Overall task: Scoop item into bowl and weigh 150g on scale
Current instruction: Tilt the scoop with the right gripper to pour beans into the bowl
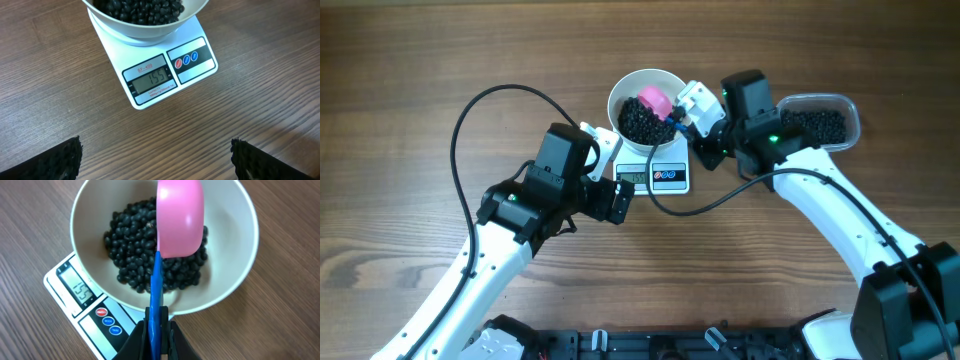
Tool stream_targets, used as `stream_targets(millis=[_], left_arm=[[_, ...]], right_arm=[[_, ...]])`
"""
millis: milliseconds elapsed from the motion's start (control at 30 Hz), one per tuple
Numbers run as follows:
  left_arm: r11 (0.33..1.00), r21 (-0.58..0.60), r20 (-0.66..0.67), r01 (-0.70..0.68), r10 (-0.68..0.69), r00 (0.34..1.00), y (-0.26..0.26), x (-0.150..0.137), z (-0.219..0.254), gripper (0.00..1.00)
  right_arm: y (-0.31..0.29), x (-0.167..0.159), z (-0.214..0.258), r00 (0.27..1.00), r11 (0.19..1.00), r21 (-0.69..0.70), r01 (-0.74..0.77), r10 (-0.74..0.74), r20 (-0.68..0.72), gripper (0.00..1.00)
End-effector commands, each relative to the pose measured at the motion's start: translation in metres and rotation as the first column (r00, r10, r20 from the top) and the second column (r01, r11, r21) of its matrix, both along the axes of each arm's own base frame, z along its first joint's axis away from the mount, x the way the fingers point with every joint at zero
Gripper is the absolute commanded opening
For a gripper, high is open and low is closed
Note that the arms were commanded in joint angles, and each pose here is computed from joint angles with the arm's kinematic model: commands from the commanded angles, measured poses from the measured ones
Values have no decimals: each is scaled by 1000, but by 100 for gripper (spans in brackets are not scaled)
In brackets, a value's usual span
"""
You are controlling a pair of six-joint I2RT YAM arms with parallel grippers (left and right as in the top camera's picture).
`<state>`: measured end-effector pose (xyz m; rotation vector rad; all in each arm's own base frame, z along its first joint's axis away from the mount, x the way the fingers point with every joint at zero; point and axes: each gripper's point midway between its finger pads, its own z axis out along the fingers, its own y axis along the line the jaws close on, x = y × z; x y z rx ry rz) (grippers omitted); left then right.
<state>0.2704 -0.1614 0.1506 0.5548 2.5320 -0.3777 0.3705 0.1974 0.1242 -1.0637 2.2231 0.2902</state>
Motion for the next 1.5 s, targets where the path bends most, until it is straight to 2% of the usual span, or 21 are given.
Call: stream_targets(millis=[0,167,333,567,700,1033,1100,1267,1467], left_arm=[[1000,-3,17,-2,2,1000,-2,4,6,100],[1000,-3,17,-2,2,1000,-2,4,6,100],[1000,-3,17,-3,3,1000,-2,4,6,100],[1000,-3,17,-2,2,1000,-2,4,6,100],[1000,-3,17,-2,2,1000,-2,4,6,100],[1000,-3,17,-2,2,1000,-2,4,6,100],[1000,-3,17,-2,2,1000,-2,4,6,100],[1000,-3,17,-2,2,1000,-2,4,6,100],[1000,-3,17,-2,2,1000,-2,4,6,100]], right_arm=[[-2,2,-15,1000,997,-77,-1,1,1,4],[-1,-3,-19,1000,998,-69,-12,11,-26,4],[14,-19,-18,993,997,19,-71,72,-96,4],[23,-25,-14,983,993,120,13,9,-182,4],[24,-22,-12,985,992,129,18,5,-174,4],[21,-7,6,976,968,209,138,-97,-197,4],[17,-4,9,964,953,239,187,-131,-233,4],[10,-5,20,929,894,373,247,-110,-352,4],[5,-11,42,883,801,522,292,-16,-470,4]])
